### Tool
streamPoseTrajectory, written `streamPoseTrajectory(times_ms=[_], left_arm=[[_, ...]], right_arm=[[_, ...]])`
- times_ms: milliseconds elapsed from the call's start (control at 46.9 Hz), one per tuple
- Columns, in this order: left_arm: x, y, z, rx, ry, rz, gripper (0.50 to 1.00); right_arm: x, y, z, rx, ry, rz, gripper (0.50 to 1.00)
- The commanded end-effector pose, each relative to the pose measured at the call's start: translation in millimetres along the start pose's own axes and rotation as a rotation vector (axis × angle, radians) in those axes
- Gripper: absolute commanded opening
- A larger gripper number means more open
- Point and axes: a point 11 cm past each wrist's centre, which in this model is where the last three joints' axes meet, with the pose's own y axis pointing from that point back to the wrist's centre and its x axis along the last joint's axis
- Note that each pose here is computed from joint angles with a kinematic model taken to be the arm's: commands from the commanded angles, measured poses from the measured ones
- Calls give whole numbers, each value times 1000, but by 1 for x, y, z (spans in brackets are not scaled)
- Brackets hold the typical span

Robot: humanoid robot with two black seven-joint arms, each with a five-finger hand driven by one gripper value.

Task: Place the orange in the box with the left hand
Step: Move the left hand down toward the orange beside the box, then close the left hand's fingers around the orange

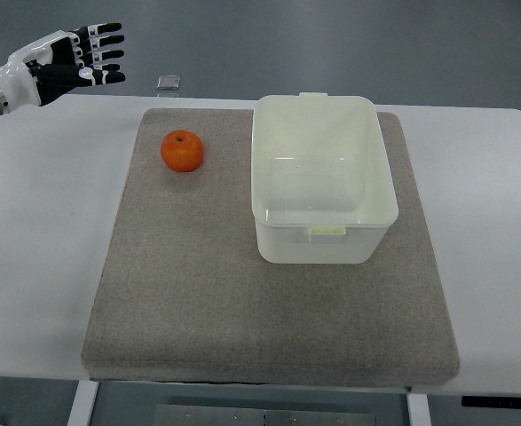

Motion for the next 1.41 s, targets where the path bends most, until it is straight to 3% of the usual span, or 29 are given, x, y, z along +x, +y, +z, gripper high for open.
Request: streamPoseTrajectory(times_ms=[0, 363, 640, 896, 1088, 1322, 1386], left_arm=[[-3, -3, 4, 45, -110, -23, 994], [-54, -26, 12, 193, -645, -231, 992], [-71, -49, 23, 217, -987, -209, 986], [-98, -75, -9, 224, -1134, -181, 986], [-103, -79, -17, 226, -1154, -176, 984], [-109, -83, -27, 245, -1176, -194, 932], [-110, -82, -27, 246, -1177, -195, 868]], right_arm=[[0, 0, 0, 0, 0, 0, 926], [0, 0, 0, 0, 0, 0, 926], [0, 0, 0, 0, 0, 0, 926], [0, 0, 0, 0, 0, 0, 926], [0, 0, 0, 0, 0, 0, 926], [0, 0, 0, 0, 0, 0, 926], [0, 0, 0, 0, 0, 0, 926]])
